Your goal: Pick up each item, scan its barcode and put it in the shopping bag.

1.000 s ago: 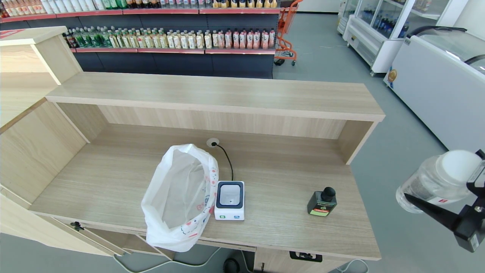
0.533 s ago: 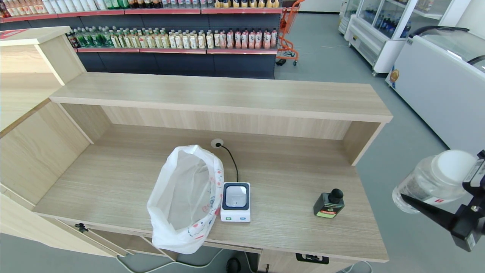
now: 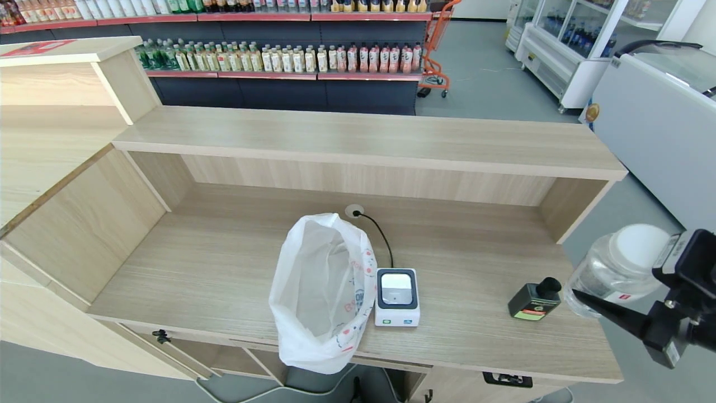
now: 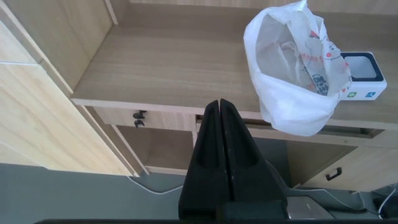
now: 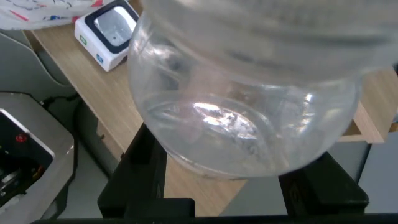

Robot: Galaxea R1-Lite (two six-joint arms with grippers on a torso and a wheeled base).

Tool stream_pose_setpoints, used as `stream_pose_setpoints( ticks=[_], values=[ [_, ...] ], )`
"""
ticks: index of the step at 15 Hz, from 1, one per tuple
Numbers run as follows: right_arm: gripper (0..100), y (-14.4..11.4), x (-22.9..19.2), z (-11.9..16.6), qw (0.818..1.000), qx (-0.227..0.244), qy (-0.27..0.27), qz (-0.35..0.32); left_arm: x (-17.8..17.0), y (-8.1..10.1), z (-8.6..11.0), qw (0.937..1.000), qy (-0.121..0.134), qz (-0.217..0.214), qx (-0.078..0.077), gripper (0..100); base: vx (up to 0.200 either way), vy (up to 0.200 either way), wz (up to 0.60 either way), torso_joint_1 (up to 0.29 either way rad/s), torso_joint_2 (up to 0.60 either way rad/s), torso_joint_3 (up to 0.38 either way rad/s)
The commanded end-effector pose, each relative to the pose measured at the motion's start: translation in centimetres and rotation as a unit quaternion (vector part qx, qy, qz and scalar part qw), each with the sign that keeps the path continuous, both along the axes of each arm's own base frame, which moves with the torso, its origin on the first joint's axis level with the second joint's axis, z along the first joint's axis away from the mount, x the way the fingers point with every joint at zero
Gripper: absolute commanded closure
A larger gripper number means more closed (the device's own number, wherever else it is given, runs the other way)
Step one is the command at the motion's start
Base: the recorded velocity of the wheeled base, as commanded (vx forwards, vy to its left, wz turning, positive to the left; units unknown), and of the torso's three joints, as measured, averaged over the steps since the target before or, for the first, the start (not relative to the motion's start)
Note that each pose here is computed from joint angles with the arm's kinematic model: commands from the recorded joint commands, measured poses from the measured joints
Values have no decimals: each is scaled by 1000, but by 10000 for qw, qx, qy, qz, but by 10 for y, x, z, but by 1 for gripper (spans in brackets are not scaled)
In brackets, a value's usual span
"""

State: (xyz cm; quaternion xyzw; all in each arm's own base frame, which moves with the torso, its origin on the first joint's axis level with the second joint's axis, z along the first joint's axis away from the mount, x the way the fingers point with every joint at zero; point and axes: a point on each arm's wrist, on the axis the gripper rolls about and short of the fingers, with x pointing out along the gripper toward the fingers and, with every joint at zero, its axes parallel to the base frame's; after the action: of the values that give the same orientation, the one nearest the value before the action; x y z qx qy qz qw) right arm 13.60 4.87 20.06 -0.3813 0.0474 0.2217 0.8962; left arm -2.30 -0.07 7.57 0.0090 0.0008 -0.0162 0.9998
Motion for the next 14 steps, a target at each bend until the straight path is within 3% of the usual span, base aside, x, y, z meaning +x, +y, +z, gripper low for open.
stream_pose_setpoints(
  ticks=[1,4,7,14],
  values=[
    [100,5,15,-4,10000,-4,93,20,0,0,0,10000,-2,1,2,100,0,200,0,2,-2,7],
    [100,13,37,-9,9996,93,-37,246,0,0,0,10000,-9,1,-6,100,0,200,0,2,4,1],
    [100,18,49,-19,9990,40,144,411,0,0,0,10000,14,1,-21,100,0,0,0,0,0,0],
    [100,32,80,-49,9929,-153,-155,1169,0,0,0,10000,14,8,-21,100,0,0,0,0,0,0]
  ],
)
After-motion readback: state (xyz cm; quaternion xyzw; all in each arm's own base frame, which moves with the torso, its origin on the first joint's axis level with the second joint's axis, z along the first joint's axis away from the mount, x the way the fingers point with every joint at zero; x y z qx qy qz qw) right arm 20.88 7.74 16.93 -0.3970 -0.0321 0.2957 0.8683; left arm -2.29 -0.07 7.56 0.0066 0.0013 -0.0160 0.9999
